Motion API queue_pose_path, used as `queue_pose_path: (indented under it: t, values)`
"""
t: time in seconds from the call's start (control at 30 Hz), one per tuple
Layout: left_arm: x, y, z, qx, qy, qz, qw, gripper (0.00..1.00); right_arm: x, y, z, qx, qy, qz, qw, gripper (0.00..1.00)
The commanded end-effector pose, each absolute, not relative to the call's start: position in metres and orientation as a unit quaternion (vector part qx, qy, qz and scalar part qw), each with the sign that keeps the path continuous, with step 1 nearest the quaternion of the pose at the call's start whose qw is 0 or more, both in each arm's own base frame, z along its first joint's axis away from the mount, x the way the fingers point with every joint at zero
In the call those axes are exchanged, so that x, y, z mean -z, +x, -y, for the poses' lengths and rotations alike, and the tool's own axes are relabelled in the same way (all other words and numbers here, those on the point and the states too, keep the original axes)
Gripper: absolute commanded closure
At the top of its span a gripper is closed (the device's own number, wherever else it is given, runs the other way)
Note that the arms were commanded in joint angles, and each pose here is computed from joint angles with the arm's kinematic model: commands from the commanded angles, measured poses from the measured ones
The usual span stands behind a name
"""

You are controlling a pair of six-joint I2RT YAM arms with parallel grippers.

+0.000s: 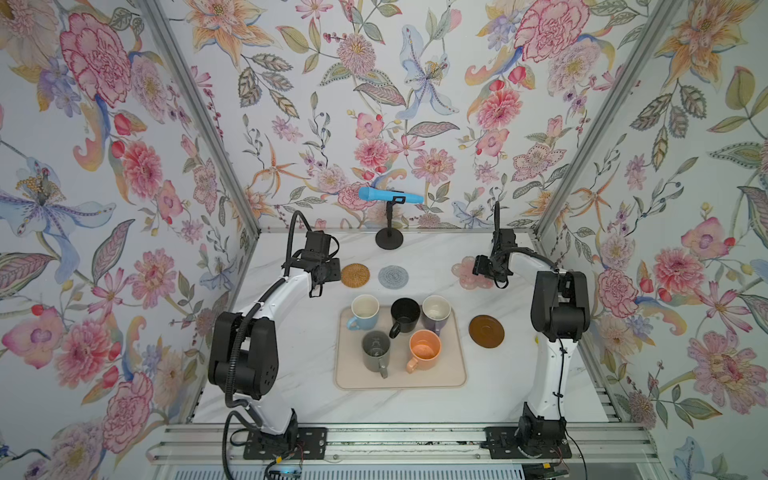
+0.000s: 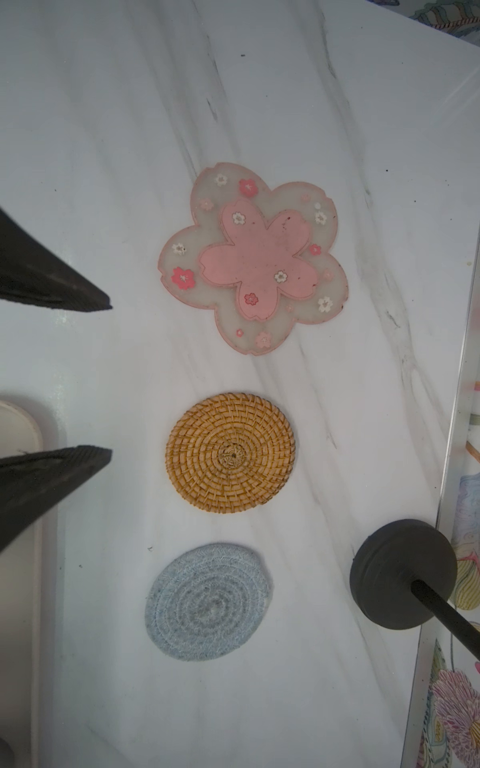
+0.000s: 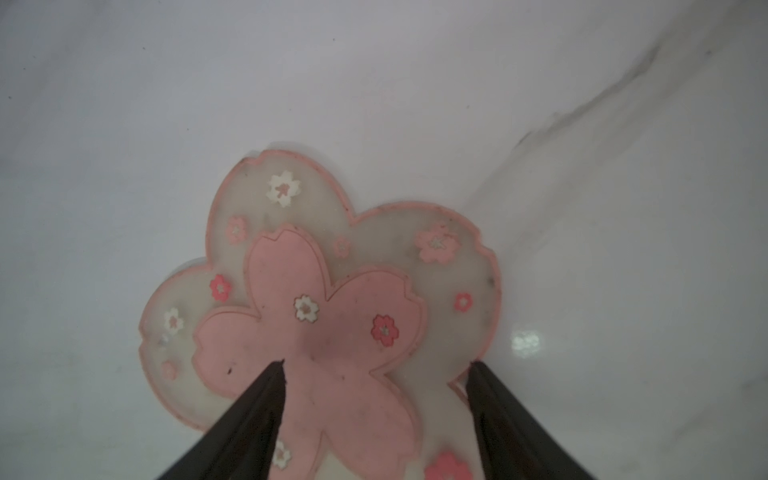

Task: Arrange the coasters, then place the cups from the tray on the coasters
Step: 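Lower the right gripper onto the pink flower coaster, then drag the pink flower coaster with the right gripper while the left gripper shifts slightly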

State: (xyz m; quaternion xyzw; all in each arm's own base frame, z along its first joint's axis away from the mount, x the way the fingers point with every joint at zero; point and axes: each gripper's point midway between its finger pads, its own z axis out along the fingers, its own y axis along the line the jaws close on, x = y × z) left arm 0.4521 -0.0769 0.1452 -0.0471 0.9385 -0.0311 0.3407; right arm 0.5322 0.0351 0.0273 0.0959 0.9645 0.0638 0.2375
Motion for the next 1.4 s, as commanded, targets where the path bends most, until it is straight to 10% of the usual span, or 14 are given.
queue_pose_path:
  t: [0.0, 1.37]
  values:
    - [-0.159, 0.45, 0.069, 0.032, -0.06, -0.931, 0.36, 0.44, 0.006, 0.497, -0.051, -0.049, 0.08, -0.983, 0.157, 0.29]
    - [-0.159, 0.436, 0.044, 0.031, -0.067, -0.93, 0.361, 0.44, 0.022, 0.491, -0.158, 0.019, -0.145, -0.98, 0.138, 0.3]
